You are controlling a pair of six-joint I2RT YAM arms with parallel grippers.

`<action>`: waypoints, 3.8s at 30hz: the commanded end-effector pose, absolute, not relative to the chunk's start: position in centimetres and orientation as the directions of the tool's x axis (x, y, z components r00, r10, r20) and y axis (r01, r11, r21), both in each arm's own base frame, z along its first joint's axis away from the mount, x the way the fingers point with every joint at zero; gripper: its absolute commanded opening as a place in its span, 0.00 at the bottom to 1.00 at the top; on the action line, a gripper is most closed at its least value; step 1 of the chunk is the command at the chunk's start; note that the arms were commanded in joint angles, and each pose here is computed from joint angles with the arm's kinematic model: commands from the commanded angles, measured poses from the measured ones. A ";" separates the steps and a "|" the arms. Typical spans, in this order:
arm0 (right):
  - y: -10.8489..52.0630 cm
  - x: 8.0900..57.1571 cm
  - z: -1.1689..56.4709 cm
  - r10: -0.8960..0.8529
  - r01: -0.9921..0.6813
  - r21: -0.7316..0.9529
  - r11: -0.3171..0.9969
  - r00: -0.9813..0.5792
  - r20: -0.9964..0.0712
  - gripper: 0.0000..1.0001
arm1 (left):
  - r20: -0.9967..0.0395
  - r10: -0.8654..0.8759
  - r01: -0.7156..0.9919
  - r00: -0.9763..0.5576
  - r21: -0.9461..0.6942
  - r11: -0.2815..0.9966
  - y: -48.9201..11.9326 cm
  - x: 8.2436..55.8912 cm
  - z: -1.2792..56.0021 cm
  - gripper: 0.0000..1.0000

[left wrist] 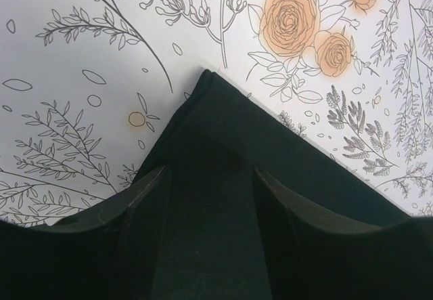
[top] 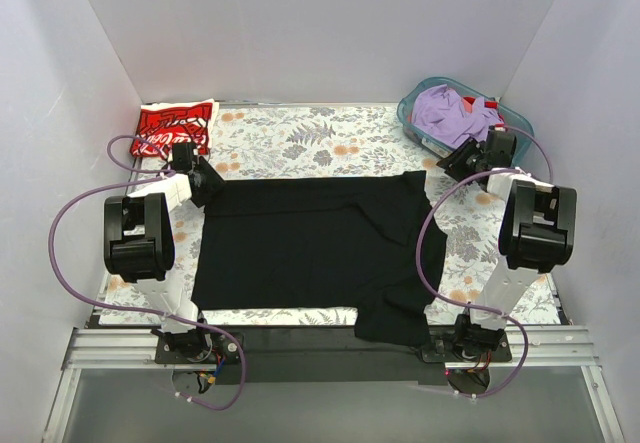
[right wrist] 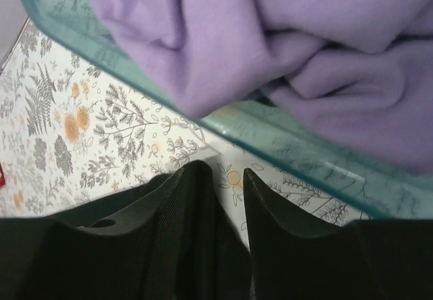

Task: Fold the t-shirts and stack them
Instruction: Fold the tshirt

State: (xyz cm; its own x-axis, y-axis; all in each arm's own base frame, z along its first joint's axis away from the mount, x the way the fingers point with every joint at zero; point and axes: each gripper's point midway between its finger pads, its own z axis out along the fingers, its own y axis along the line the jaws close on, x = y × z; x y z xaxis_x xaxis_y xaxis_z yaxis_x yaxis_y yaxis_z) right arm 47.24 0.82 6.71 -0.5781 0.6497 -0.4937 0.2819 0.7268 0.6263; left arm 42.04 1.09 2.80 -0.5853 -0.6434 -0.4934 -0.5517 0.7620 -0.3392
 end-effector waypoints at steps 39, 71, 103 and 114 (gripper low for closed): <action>7.7 42.0 1.9 0.162 -0.146 0.500 0.854 -0.838 -0.521 0.34 | -0.487 -0.599 -0.645 -0.636 -0.091 0.759 4.9 37.5 -0.1 0.53; 1.0 45.7 6.2 0.310 0.116 0.339 0.934 -0.734 -0.605 0.30 | -0.493 -0.597 -0.635 -0.633 -0.110 0.765 5.0 38.3 0.3 0.56; 23.1 34.0 6.2 -0.435 -0.600 0.065 0.797 -0.646 -0.628 0.31 | -0.634 -0.610 -0.468 -0.475 -0.404 0.786 0.3 36.3 11.9 0.65; 22.2 35.0 4.0 -0.479 -0.582 -0.002 0.813 -0.667 -0.571 0.24 | -0.642 -0.535 -0.418 -0.550 -0.344 0.841 -1.9 33.1 9.5 0.65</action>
